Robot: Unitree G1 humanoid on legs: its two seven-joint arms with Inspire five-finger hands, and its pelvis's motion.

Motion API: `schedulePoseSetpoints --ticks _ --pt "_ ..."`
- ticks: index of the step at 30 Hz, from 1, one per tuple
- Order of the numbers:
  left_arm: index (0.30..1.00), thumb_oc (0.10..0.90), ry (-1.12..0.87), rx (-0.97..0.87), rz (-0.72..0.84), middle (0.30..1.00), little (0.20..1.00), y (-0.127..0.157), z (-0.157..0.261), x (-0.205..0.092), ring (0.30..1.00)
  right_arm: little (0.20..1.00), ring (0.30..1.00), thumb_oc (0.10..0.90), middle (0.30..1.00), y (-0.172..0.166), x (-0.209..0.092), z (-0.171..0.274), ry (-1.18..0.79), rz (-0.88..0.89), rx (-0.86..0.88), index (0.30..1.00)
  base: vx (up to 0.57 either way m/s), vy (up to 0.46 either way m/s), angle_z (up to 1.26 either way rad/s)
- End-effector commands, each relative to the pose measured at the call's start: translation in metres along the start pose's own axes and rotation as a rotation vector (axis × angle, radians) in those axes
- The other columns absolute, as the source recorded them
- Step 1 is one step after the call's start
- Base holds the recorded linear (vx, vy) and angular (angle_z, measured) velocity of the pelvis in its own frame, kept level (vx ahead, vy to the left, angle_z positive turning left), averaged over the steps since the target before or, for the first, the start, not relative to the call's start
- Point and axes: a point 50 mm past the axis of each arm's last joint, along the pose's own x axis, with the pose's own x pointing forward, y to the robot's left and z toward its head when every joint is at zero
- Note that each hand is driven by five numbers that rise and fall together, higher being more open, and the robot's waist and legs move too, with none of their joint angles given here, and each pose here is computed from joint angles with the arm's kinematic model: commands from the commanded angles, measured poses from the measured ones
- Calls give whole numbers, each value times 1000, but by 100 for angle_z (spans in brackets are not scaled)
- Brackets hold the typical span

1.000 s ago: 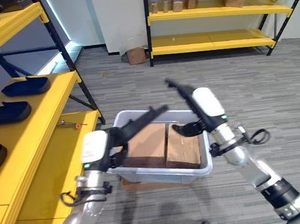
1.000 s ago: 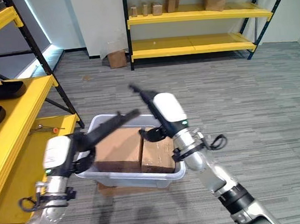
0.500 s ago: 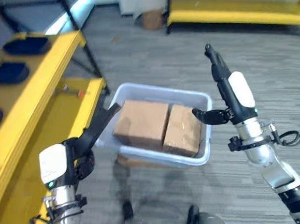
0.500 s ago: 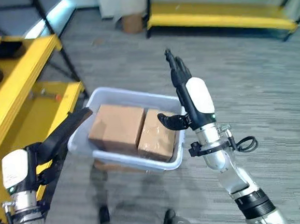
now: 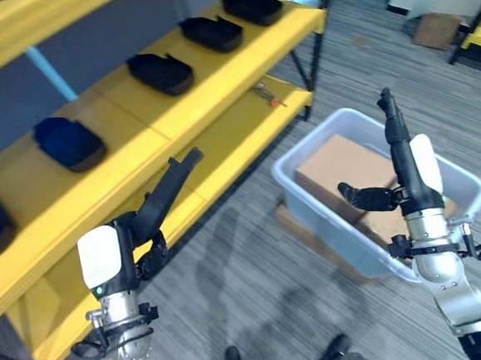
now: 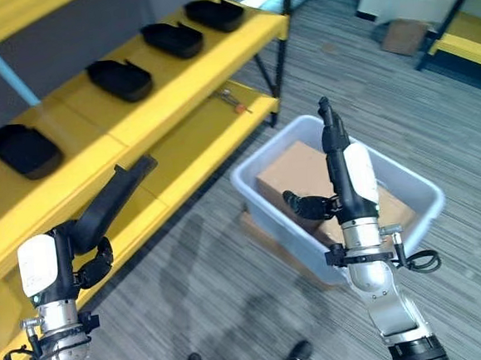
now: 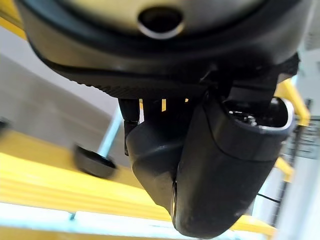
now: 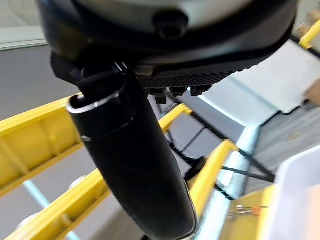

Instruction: Move parts from the plastic box to the shelf.

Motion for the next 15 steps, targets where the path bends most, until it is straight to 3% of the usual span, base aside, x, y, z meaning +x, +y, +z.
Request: schedulePoseSetpoints --ticks 1,5,15 --pt "300 400 -203 50 336 300 300 61 18 36 300 1000 1000 900 1000 -6 19 38 -219 -72 57 1000 -4 352 48" --pt "300 400 -239 91 360 300 300 65 23 38 300 1000 1000 900 1000 3 17 33 -180 -67 38 1000 -6 326 53" --pt "300 400 -290 57 366 300 300 64 37 42 300 1000 1000 900 1000 16 8 26 -131 -23 12 1000 -24 226 7"
